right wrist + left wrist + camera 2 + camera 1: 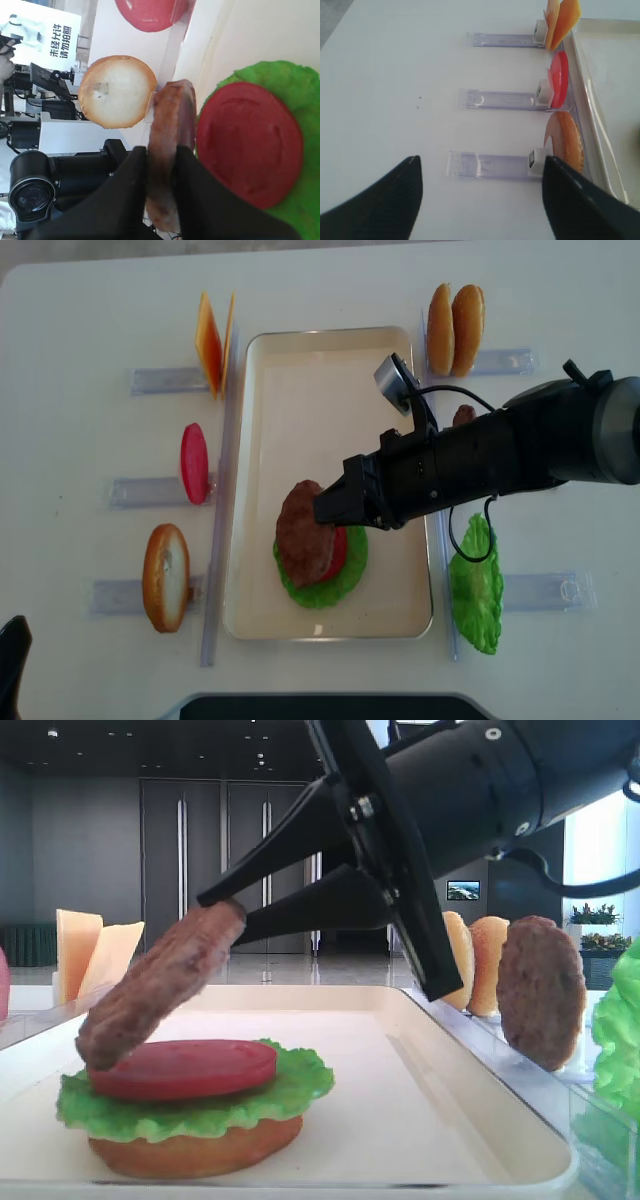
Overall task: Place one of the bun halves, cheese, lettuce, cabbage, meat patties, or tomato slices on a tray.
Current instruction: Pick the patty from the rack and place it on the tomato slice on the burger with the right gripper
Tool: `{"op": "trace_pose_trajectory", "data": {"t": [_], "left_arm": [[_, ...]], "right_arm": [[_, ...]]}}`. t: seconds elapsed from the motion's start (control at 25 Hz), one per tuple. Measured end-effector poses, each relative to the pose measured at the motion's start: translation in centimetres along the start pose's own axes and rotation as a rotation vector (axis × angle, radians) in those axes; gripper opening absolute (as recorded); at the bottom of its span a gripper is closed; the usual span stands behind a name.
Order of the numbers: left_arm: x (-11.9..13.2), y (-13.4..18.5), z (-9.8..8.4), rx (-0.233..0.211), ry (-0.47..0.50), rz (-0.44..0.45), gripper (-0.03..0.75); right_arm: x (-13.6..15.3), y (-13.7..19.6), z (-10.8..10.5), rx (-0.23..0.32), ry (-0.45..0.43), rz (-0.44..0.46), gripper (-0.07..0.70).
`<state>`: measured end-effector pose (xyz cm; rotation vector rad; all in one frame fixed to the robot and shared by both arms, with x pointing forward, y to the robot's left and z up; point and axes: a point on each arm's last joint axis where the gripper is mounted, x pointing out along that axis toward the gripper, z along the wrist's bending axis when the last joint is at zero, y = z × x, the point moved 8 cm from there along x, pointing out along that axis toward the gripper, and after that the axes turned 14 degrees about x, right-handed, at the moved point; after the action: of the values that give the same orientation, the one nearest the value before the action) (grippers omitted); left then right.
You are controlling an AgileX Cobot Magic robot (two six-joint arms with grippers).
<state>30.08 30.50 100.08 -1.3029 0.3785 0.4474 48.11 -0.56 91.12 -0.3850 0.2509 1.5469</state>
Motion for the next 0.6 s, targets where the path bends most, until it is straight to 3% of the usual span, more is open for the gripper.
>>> {"op": "trace_pose_trajectory", "data": {"t": [0.6], "left_arm": [[0.00, 0.00, 0.00, 0.000, 0.000, 0.000, 0.573]], "right_arm": [[0.07, -0.66, 0.68, -0.044, -0.008, 0.005, 0.156]]}}
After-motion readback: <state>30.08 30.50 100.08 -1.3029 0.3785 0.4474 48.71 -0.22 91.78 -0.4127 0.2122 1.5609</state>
